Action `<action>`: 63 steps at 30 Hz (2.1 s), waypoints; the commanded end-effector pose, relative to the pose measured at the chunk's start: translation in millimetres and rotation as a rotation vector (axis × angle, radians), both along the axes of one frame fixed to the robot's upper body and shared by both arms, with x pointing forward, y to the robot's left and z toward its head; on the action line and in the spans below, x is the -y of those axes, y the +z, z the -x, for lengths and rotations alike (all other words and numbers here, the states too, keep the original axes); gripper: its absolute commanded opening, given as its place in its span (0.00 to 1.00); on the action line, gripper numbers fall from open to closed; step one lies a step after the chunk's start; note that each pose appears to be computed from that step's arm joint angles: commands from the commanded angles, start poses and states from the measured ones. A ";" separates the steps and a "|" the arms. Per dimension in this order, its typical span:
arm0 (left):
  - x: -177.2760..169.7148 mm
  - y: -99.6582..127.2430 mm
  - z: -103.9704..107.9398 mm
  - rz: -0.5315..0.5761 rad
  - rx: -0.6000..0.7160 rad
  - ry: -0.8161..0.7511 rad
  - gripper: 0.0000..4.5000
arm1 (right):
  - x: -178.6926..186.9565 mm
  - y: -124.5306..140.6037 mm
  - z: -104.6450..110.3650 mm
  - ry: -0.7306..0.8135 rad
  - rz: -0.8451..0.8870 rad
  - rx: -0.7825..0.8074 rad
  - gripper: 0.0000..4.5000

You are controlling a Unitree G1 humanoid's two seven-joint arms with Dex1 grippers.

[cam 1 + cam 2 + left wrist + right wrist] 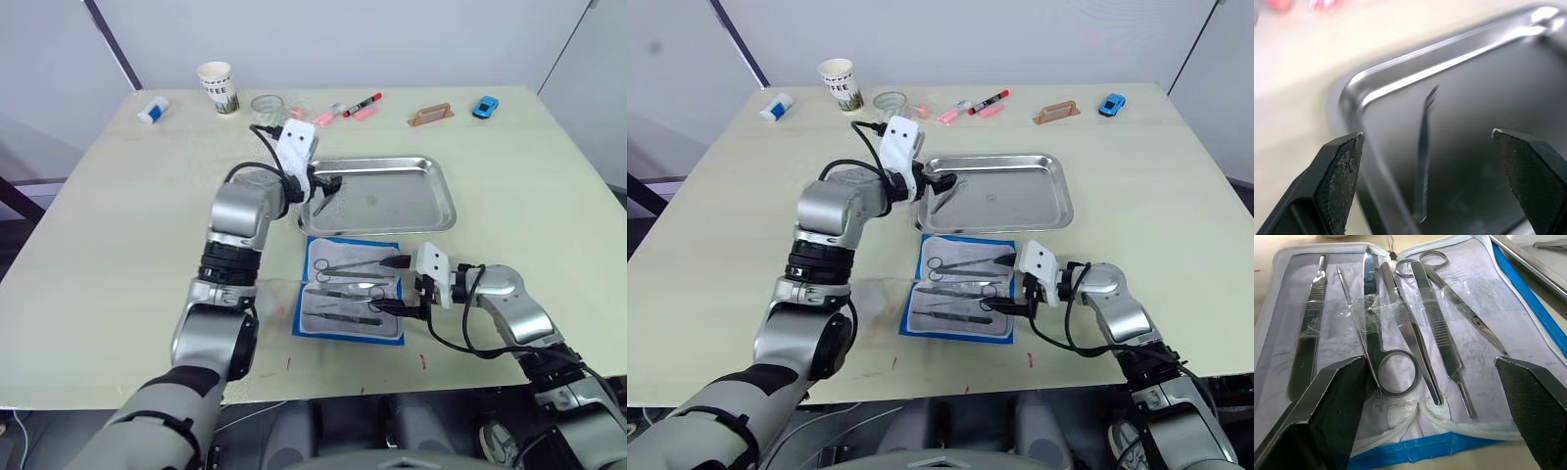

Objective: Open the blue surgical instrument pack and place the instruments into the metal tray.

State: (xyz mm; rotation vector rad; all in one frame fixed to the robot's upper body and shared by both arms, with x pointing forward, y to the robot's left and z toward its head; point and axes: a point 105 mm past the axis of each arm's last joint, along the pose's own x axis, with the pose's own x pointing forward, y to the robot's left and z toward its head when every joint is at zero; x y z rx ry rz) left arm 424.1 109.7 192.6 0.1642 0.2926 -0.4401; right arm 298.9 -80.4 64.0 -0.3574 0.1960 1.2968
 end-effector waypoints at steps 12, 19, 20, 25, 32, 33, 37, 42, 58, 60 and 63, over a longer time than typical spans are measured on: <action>-38.2 16.2 45.7 -0.197 0.204 -0.704 0.99 | 3.2 -49.4 11.0 -0.044 0.121 -0.132 1.00; -47.6 -3.1 61.0 -0.365 0.119 -0.934 0.99 | 4.7 -49.3 10.8 -0.048 0.121 -0.133 1.00; -47.0 -6.5 63.4 -0.379 0.104 -0.963 0.99 | 4.8 -49.3 11.0 -0.049 0.121 -0.133 1.00; -38.4 -22.4 63.0 -0.428 0.059 -1.000 0.99 | 6.6 -49.0 9.9 -0.057 0.123 -0.132 1.00; -15.8 -42.0 67.3 -0.382 0.018 -0.981 0.99 | 7.3 -48.9 10.5 -0.063 0.122 -0.131 1.00; -14.2 -43.8 67.7 -0.384 0.013 -0.974 0.99 | 7.2 -48.9 10.6 -0.064 0.121 -0.131 1.00; -14.4 -51.5 66.8 -0.406 -0.011 -0.938 0.99 | 7.0 -48.6 10.3 -0.064 0.121 -0.130 1.00; -10.0 -58.3 69.5 -0.414 -0.018 -0.941 0.99 | 4.9 -48.4 10.4 -0.060 0.119 -0.129 1.00; 0.4 -66.1 73.0 -0.417 -0.020 -0.953 0.99 | 1.4 -47.6 10.0 -0.055 0.116 -0.124 1.00; -0.7 -67.7 71.6 -0.431 -0.018 -0.945 0.99 | 1.2 -47.6 10.1 -0.054 0.115 -0.123 1.00; -0.4 -71.1 74.3 -0.431 -0.038 -0.952 0.99 | 1.3 -47.7 10.6 -0.055 0.115 -0.123 1.00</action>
